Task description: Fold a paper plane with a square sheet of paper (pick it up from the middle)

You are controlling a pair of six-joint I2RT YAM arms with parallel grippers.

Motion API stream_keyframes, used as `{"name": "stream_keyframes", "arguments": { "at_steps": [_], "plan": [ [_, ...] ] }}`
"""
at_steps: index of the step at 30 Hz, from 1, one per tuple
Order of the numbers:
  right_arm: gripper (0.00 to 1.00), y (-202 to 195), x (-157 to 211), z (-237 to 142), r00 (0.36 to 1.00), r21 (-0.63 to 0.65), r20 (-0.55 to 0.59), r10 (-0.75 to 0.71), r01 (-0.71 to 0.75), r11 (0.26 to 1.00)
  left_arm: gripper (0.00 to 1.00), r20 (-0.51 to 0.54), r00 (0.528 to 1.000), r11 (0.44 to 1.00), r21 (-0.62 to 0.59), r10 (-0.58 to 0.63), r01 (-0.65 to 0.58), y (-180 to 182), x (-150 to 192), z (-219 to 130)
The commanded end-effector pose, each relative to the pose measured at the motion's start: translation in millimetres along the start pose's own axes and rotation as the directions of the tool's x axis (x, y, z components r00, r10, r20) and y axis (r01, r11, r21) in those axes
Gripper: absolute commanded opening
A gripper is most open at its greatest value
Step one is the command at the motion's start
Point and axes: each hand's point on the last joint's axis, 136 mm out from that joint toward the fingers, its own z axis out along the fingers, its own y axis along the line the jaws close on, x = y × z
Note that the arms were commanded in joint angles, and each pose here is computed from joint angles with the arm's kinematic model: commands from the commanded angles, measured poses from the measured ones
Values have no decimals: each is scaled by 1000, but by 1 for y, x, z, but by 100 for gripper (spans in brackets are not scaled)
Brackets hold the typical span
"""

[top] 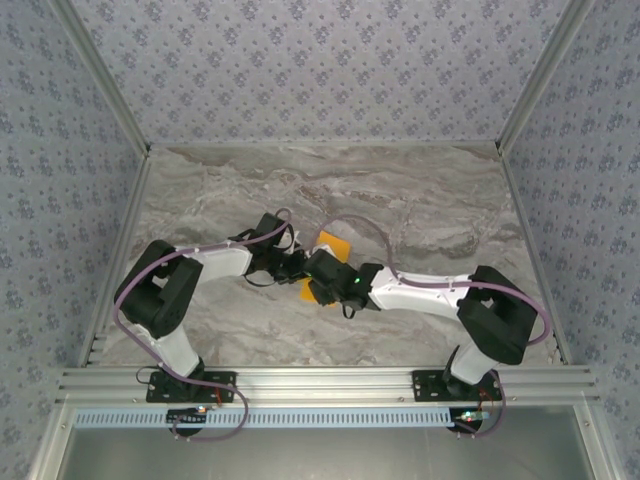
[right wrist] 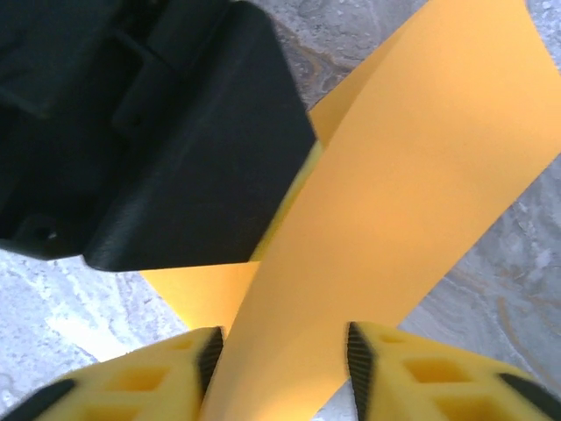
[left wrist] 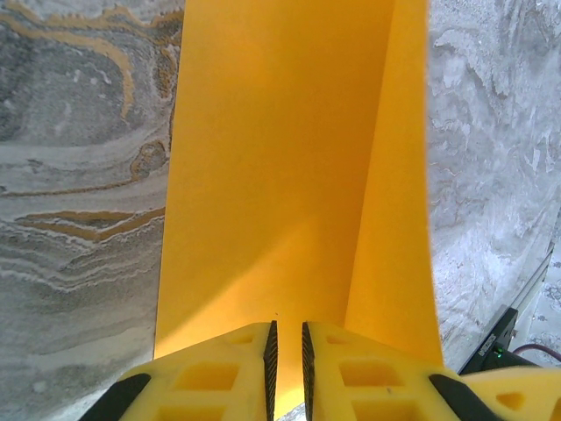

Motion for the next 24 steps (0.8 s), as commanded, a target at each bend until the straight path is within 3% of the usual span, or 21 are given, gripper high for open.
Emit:
{"name": "stream_keyframes", "arguments": {
  "at_steps": [1, 5, 8, 17, 24],
  "plan": [
    [30, -12, -10, -12, 999, 18, 19, 50, -51, 999, 18, 2, 1000, 1000, 1, 18, -18, -5, -1, -1],
    [14, -20, -8, -12, 996, -1, 4, 85, -85, 996, 18, 5, 1000, 1000, -7, 21, -21, -4, -2, -2],
    [8, -23, -7, -11, 994, -52, -10, 111, -111, 992, 18, 10, 1000, 1000, -8, 22, -22, -5, -2, -4],
    [6, -14, -8, -7, 971, -373, -62, 230, -237, 897, 20, 113, 992, 995, -82, -54, 64, 6, -1, -26],
    [3, 2, -10, -19, 937, -456, -116, 329, -344, 821, 22, 237, 962, 978, -123, -134, 166, 14, -5, -49]
  ]
}}
